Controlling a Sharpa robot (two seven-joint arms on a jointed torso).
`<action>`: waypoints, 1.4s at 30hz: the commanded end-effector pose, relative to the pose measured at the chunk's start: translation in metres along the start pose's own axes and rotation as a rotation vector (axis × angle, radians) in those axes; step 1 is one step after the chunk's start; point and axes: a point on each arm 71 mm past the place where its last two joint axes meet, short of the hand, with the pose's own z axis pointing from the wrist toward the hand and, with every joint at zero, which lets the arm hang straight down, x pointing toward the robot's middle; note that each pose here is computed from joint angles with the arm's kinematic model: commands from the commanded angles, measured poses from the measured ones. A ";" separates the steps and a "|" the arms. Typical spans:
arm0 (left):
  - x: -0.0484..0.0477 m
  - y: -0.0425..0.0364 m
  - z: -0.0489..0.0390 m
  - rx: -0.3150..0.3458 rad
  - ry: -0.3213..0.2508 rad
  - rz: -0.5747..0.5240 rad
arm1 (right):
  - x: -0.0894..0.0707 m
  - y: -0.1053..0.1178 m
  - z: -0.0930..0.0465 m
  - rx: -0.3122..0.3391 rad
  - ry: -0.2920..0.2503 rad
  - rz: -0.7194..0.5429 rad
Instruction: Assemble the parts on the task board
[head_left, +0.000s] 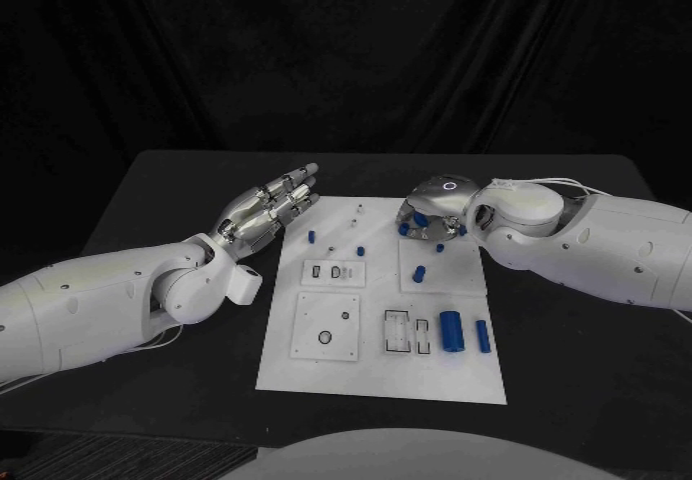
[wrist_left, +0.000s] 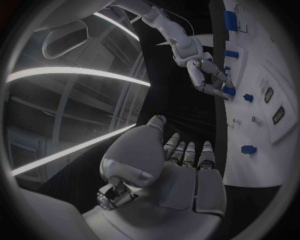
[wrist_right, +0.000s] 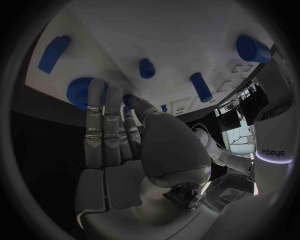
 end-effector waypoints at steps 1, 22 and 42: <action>0.0021 -0.0057 0.0009 0.075 0.025 -0.018 | 0.002 0.002 0.000 -0.018 -0.003 -0.006; 0.0028 -0.0023 0.0047 0.055 0.044 -0.030 | 0.004 0.004 0.003 -0.039 -0.029 -0.003; 0.0021 0.0009 0.0067 0.035 0.054 -0.036 | 0.006 0.000 0.001 -0.027 -0.017 -0.003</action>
